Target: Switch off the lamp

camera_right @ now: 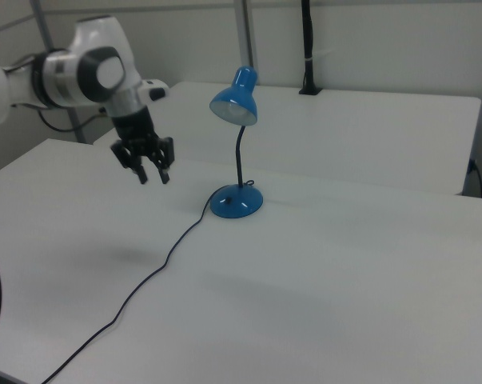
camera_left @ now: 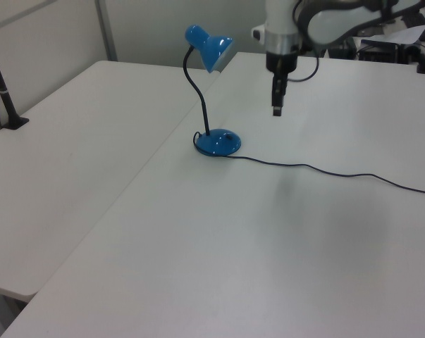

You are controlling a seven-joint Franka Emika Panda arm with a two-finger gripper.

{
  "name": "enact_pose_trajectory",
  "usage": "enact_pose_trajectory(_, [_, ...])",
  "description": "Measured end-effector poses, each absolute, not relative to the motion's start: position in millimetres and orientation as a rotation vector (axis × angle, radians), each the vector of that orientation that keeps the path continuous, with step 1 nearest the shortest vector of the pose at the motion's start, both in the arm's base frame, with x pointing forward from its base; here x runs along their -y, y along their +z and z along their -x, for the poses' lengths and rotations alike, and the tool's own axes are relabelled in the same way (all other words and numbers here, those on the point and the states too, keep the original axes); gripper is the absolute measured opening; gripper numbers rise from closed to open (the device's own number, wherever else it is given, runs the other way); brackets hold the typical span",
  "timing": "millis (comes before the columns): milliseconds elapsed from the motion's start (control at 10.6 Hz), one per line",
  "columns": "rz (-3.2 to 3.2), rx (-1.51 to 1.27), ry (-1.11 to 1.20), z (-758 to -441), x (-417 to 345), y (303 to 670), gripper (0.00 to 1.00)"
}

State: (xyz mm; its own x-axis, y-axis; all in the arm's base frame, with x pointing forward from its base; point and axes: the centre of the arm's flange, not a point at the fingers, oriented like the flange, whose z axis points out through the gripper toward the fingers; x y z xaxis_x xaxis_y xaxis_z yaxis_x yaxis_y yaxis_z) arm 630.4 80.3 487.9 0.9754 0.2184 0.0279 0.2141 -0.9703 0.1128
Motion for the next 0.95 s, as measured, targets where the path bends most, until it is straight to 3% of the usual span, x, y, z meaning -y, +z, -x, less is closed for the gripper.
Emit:
enact_pose_trajectory(95, [-3.000, -0.343, 0.025, -615, -88, 508, 0.63])
enact_pose_trajectory(189, [-3.000, -0.343, 0.013, -603, -92, 525, 0.64])
enact_pose_trajectory(284, [-3.026, -0.330, 0.014, -592, -94, 542, 0.74])
enact_pose_trajectory(473, [-3.062, -0.302, 0.021, -575, -92, 569, 0.84])
enact_pose_trajectory(568, [-3.070, -0.280, 0.024, -569, -87, 579, 0.97])
enact_pose_trajectory(946, [-3.094, -0.202, 0.029, -559, -62, 597, 1.00])
